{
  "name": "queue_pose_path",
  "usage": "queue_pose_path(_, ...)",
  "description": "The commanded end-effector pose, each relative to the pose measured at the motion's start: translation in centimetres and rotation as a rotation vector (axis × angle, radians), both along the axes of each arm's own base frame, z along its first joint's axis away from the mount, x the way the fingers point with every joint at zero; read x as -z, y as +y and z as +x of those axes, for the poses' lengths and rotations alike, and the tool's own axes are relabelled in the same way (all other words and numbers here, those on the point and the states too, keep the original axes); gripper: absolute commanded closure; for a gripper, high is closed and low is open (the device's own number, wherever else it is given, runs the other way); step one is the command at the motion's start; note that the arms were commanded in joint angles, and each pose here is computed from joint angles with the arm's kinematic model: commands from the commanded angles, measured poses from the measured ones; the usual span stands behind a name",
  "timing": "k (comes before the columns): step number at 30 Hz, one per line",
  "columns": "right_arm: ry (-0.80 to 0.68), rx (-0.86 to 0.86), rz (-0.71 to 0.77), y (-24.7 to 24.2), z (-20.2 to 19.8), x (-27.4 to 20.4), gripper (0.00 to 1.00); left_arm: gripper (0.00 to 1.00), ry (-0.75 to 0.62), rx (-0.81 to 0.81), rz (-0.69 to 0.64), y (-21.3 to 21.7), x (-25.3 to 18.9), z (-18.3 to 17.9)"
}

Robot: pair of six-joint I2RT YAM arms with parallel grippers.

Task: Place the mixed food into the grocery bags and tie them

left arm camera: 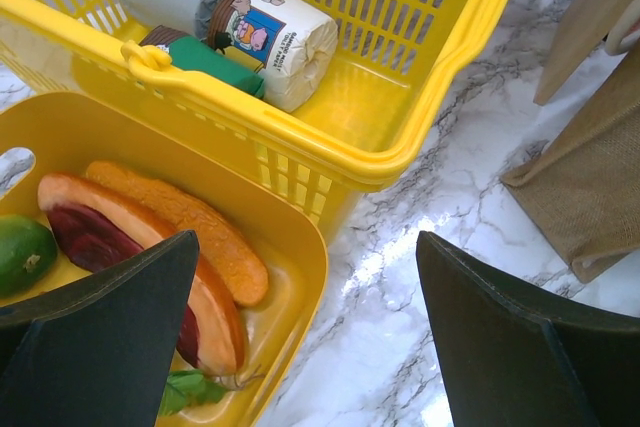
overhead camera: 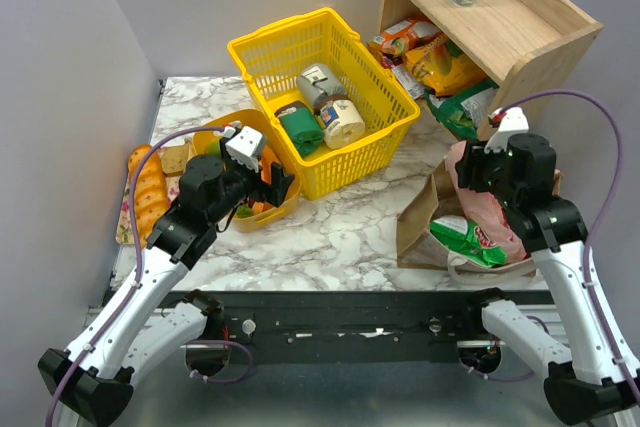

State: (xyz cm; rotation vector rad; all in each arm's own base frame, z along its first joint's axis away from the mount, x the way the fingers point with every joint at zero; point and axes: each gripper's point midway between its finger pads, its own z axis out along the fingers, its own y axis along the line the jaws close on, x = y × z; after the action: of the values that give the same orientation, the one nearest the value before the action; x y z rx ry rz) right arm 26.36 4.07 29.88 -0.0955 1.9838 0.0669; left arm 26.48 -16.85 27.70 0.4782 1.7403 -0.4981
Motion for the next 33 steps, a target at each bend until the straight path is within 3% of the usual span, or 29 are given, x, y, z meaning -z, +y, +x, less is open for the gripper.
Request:
queue_pose_path(1, -0.032, 0.101, 0.012, -1.2, 1.3, 1.6, 0.49, 0.02, -0.003, -0.01, 0.014, 0.2, 0.0, 0.0)
queue_pose_path(2, -0.015, 0.126, 0.016, -1.5, 1.1, 2.5, 0.55, 0.02, -0.002, -0.009, 0.012, 0.2, 0.0, -0.1)
queue_pose_path(3, 0.033, 0.157, 0.032, -1.7, 0.5, 4.3, 0.71, 0.02, -0.003, -0.009, 0.013, 0.2, 0.0, -0.1)
queue_pose_path(4, 0.051, 0.175, 0.047, -1.9, 0.1, 5.2, 0.8, 0.02, -0.003, -0.01, 0.012, 0.3, 0.0, -0.1)
queue_pose_path(6, 0.05, 0.228, 0.117, -2.1, -1.2, 5.9, 0.91, 0.02, -0.008, -0.009, 0.011, 0.3, -0.1, -0.2)
queue_pose_path(16, 0.121, 0.316, 0.179, -2.8, -3.8, 9.1, 0.93, 0.01, -0.003, 0.011, -0.011, -0.1, -0.4, -0.5)
queue_pose_path(17, 0.129, 0.32, 0.174, -2.9, -3.8, 9.2, 0.91, 0.01, 0.001, 0.011, -0.008, -0.1, -0.3, -0.5)
queue_pose_path(20, 0.137, 0.323, 0.168, -2.9, -3.7, 9.0, 0.59, 0.01, -0.008, -0.001, -0.014, 0.1, -0.7, -0.5)
queue_pose_path(21, 0.127, 0.31, 0.171, -2.8, -3.7, 8.4, 0.39, 0.01, -0.007, -0.007, -0.015, 0.2, -0.6, -0.5)
queue_pose_path(24, 0.081, 0.271, 0.136, -2.9, -3.8, 7.1, 0.2, 0.01, -0.005, -0.02, -0.017, 0.4, -0.7, -0.4)
queue_pose_path(33, -0.152, 0.213, 0.09, -3.6, -4.0, 0.3, 0.0, 0.01, 0.005, -0.141, -0.011, 2.6, -0.9, 1.1)
